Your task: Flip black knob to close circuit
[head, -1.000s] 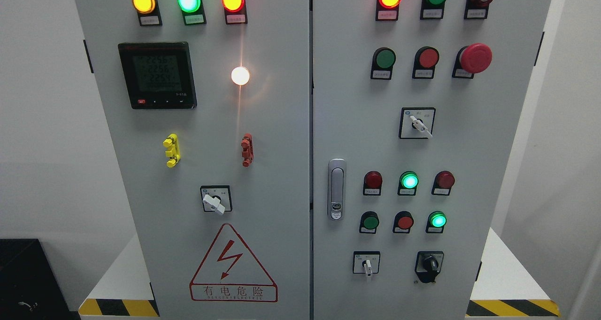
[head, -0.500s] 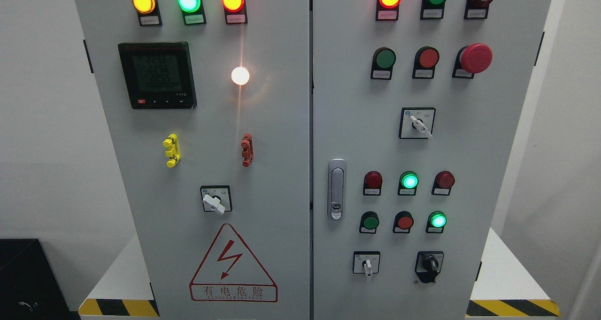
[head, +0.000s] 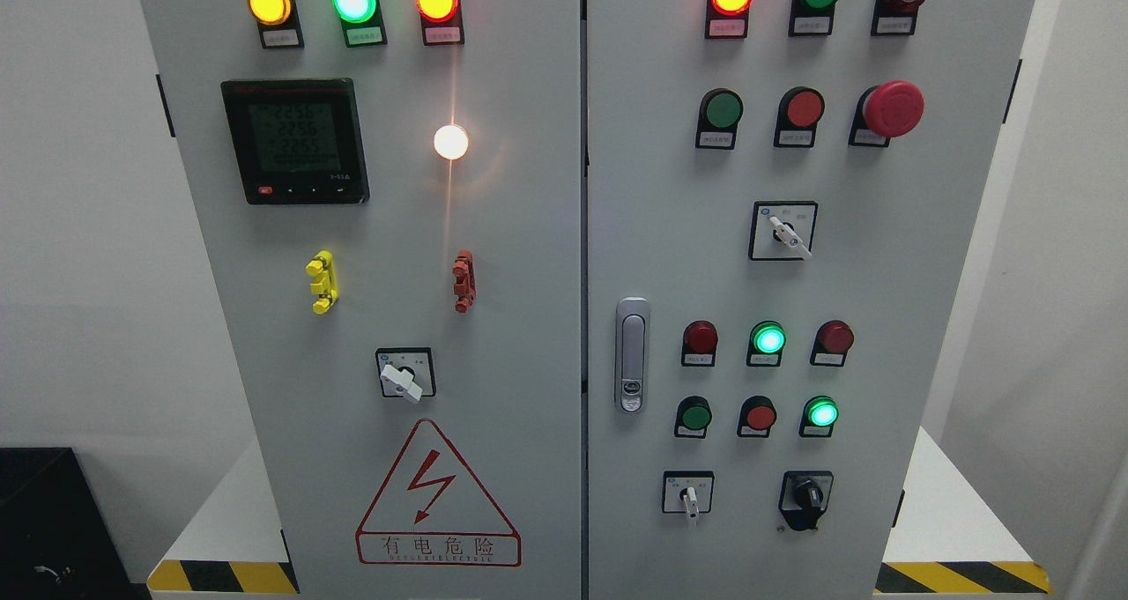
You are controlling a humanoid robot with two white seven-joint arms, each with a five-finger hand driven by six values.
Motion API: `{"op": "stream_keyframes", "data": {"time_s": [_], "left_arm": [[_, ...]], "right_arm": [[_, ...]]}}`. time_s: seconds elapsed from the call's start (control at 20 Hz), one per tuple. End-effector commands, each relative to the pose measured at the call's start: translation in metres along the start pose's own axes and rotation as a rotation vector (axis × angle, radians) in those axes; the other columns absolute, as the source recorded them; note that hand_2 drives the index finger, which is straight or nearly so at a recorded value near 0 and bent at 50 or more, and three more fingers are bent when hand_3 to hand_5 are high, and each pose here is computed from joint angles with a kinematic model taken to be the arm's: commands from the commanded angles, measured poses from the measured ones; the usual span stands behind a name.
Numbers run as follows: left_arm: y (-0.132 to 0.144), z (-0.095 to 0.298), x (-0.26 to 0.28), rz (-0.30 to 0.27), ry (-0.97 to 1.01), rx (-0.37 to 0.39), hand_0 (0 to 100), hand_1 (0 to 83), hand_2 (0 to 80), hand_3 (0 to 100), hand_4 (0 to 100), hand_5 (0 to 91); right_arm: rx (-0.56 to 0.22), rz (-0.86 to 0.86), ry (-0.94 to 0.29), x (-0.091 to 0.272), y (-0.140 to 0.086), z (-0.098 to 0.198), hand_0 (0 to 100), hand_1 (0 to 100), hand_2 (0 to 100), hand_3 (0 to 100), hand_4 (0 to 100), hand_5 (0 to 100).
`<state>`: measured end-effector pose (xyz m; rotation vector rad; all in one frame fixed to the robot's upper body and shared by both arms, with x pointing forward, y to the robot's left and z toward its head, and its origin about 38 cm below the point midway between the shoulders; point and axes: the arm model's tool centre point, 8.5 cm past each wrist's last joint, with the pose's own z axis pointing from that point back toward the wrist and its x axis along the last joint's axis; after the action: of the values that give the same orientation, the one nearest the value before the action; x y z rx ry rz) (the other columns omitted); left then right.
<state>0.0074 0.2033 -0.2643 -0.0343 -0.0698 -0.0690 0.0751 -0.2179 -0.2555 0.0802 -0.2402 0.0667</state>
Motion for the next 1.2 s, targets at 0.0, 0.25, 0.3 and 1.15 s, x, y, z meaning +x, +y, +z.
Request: {"op": "stream_keyframes", "data": {"time_s": [0.0, 0.25, 0.3, 1.15], "left_arm": [[-0.002, 0.0, -0.006, 0.002, -0.001, -0.003, 12, 55.6, 0.0, 0, 0, 0.0], [-0.002, 0.0, -0.006, 0.002, -0.001, -0.003, 12, 55.6, 0.0, 0, 0, 0.0], [-0.002, 0.0, -0.006, 0.002, -0.001, -0.003, 12, 55.6, 0.0, 0, 0, 0.0], [-0.002, 0.0, -0.006, 0.002, -0.001, -0.003, 12, 55.6, 0.0, 0, 0, 0.0]], "right_arm": [[-0.024, -0.001, -0.252, 0.071, -0.014, 0.013, 0, 3, 0, 0, 0, 0], [-0.071, 0.024, -0.391, 0.107, -0.027, 0.027, 0, 3, 14, 28, 23, 7], [-0.081, 0.031, -0.415, 0.111, -0.026, 0.029, 0, 3, 16, 30, 25, 9], [-0.428, 0.569, -0.658, 0.176, -0.038, 0.067, 0, 10, 82, 96, 81, 83]]}}
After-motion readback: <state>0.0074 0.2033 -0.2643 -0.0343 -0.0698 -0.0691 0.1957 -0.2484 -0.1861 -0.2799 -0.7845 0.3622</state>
